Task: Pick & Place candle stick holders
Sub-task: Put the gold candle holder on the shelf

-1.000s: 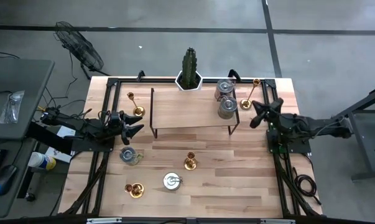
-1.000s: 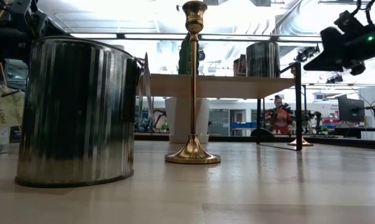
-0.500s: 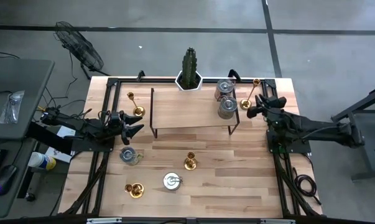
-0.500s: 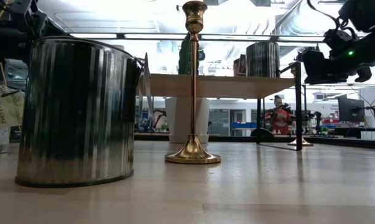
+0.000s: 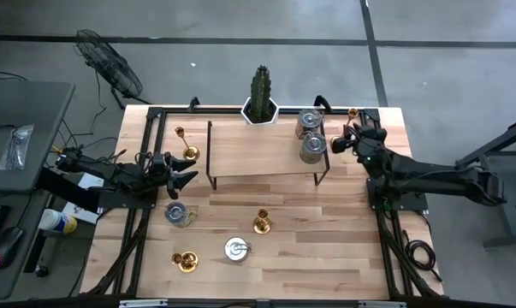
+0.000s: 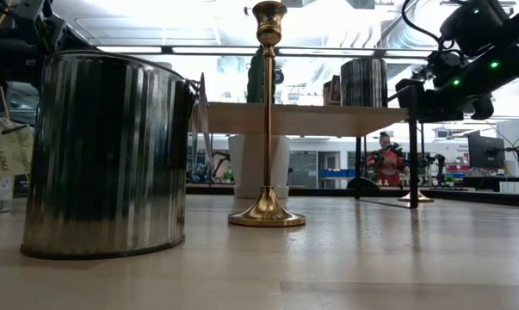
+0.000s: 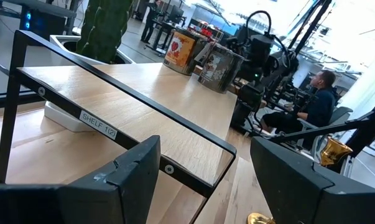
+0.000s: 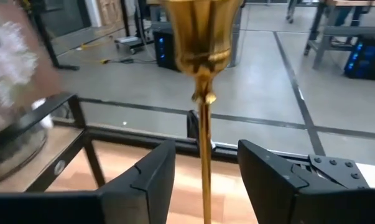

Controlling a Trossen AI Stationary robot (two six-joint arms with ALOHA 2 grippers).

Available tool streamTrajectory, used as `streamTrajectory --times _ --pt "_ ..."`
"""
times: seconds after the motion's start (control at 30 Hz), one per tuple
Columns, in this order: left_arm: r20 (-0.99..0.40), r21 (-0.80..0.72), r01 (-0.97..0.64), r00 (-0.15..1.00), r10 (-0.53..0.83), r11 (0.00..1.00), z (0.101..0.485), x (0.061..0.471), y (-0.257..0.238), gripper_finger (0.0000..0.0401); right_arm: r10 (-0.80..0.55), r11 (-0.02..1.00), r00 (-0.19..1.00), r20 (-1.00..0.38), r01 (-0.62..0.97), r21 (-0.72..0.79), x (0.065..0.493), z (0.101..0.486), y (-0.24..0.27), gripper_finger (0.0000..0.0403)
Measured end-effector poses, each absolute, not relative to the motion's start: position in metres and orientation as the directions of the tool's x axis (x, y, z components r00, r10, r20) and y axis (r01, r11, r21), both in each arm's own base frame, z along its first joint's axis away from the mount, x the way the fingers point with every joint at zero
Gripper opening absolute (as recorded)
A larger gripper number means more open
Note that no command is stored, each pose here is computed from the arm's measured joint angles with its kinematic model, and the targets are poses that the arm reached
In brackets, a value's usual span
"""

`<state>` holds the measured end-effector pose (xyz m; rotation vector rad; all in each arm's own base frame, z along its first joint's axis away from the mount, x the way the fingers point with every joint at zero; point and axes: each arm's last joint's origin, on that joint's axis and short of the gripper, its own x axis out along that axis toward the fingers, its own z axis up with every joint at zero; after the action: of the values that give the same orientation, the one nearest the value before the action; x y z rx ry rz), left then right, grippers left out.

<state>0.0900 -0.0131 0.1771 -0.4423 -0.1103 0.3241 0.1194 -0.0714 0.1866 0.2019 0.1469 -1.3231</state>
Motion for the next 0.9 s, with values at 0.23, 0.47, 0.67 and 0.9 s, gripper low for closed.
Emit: streamTrajectory --times 0.23,0.47,0.67,0.9 --pt "0.035 -0.437 -0.284 0.943 0.331 0.853 0.177 0.09 -0.013 0.0245 -0.956 0.194 0.212 -0.202 0.975 0.103 0.128 0.185 -0.084 0.0165" --pt "0.035 -0.437 -0.284 0.943 0.331 0.853 0.177 0.09 -0.013 0.0245 -0.954 0.2 0.219 -0.203 0.974 0.11 0.134 0.182 -0.089 0.0144" --pt "0.035 -0.437 -0.284 0.943 0.331 0.854 0.177 0.09 -0.013 0.0245 -0.959 0.183 0.201 -0.199 0.977 0.106 0.134 0.182 -0.089 0.0091" --pt "0.035 -0.437 -0.284 0.943 0.331 0.854 0.177 0.09 -0.013 0.0245 -0.962 0.176 0.194 -0.194 0.978 0.109 0.133 0.182 -0.089 0.0035"
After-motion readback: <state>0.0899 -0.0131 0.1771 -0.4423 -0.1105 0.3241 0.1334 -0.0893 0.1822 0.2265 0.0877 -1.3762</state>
